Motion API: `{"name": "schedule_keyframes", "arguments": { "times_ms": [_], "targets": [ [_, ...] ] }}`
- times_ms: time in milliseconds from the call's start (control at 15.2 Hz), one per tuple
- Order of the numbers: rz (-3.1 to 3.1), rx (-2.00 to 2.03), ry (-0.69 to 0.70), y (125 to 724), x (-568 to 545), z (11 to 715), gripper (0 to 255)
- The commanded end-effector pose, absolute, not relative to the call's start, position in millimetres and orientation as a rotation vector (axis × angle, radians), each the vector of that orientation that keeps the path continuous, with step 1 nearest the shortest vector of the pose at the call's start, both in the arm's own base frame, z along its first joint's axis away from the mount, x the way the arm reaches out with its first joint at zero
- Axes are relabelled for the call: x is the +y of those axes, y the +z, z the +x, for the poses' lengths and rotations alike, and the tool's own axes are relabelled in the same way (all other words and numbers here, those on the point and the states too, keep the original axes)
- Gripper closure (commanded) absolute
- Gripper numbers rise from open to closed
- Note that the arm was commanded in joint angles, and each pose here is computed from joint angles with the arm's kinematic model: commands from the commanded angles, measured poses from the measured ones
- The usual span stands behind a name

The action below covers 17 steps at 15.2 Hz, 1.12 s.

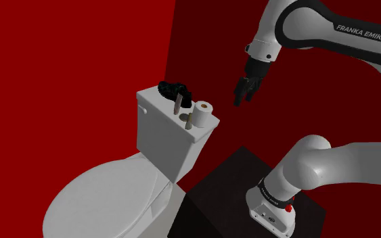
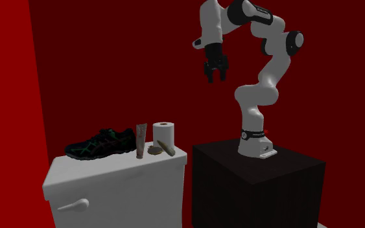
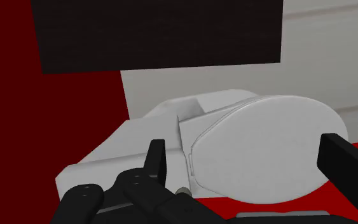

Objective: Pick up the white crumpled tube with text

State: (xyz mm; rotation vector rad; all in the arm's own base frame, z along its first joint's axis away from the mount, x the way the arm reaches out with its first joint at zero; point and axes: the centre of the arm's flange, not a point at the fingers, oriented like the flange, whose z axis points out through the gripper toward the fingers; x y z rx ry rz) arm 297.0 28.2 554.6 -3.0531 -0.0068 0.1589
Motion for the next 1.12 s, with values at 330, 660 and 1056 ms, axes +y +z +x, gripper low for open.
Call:
{"name": "schedule_keyframes", "arguments": {
  "times_ms": [330, 660, 1056],
  "targets": [
    [-3.012, 0.377, 0.179, 535, 56, 351, 0],
    [-2.924, 0.752, 0.197, 514, 69, 410, 0],
    [-2.760, 1.181, 0.213, 487, 65, 482, 0]
  ]
}}
